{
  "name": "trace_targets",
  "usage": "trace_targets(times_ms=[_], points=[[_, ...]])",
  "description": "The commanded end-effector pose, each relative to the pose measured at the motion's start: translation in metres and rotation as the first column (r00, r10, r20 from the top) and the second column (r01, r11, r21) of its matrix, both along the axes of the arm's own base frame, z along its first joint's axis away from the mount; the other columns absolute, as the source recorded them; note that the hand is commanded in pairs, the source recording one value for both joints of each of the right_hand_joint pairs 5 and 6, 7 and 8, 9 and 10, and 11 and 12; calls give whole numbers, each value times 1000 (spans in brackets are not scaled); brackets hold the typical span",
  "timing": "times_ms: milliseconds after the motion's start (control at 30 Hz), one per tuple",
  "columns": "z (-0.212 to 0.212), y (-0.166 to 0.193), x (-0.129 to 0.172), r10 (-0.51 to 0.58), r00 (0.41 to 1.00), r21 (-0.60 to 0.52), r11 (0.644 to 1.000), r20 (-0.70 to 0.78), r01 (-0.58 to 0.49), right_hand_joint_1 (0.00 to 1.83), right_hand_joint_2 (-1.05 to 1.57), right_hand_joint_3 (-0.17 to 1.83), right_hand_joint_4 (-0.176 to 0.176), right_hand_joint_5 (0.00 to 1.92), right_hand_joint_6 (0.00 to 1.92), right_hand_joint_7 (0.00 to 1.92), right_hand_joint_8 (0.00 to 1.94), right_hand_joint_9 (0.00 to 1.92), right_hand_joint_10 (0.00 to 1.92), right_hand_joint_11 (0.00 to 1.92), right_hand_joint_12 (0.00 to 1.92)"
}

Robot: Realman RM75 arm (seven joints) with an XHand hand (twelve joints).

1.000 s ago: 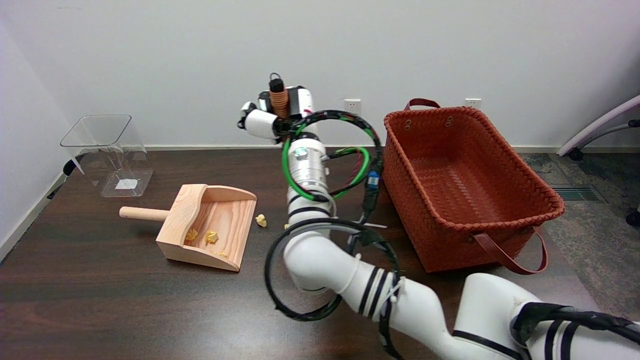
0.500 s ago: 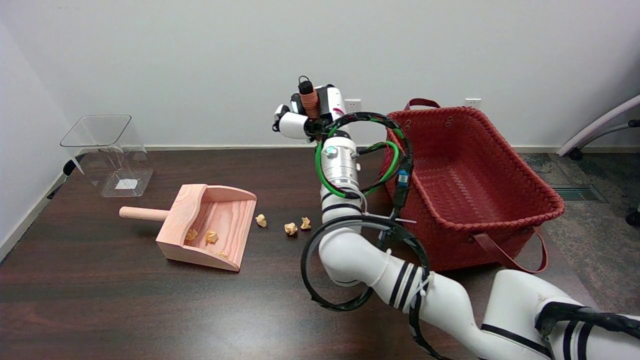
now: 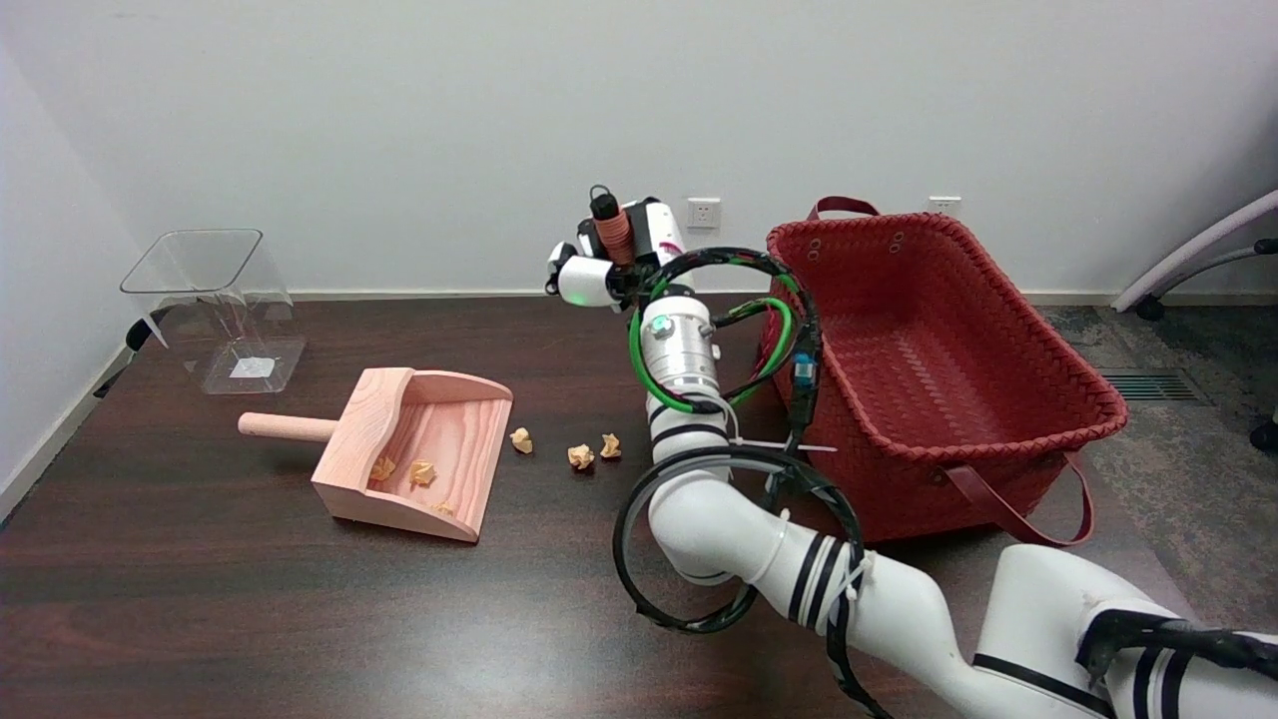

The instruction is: Sweep the paper balls into the dustpan.

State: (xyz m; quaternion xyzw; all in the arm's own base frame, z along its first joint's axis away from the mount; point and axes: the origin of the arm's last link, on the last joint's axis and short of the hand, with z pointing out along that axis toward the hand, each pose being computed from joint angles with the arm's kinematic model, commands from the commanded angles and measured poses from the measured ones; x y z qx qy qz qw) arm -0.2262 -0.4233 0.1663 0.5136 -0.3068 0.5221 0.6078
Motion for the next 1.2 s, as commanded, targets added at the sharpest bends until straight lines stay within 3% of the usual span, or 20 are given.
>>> trace_targets(times_ms=[33, 533, 1200], points=[[-32, 5, -29, -95, 994, 61, 994, 58, 91, 1310, 561, 1194, 0, 1920, 1920, 1920, 1920, 1920, 1920, 1920, 1920], [-89, 7, -38, -153, 976, 116, 984, 155, 136, 1297, 575, 1201, 0, 1920, 1920, 1920, 1920, 1920, 1920, 1920, 1920], [-134, 1, -14, -113, 921, 254, 967, 373, 16, 1280, 575, 1206, 0, 1920, 1920, 1920, 1920, 1920, 1920, 1920, 1920]])
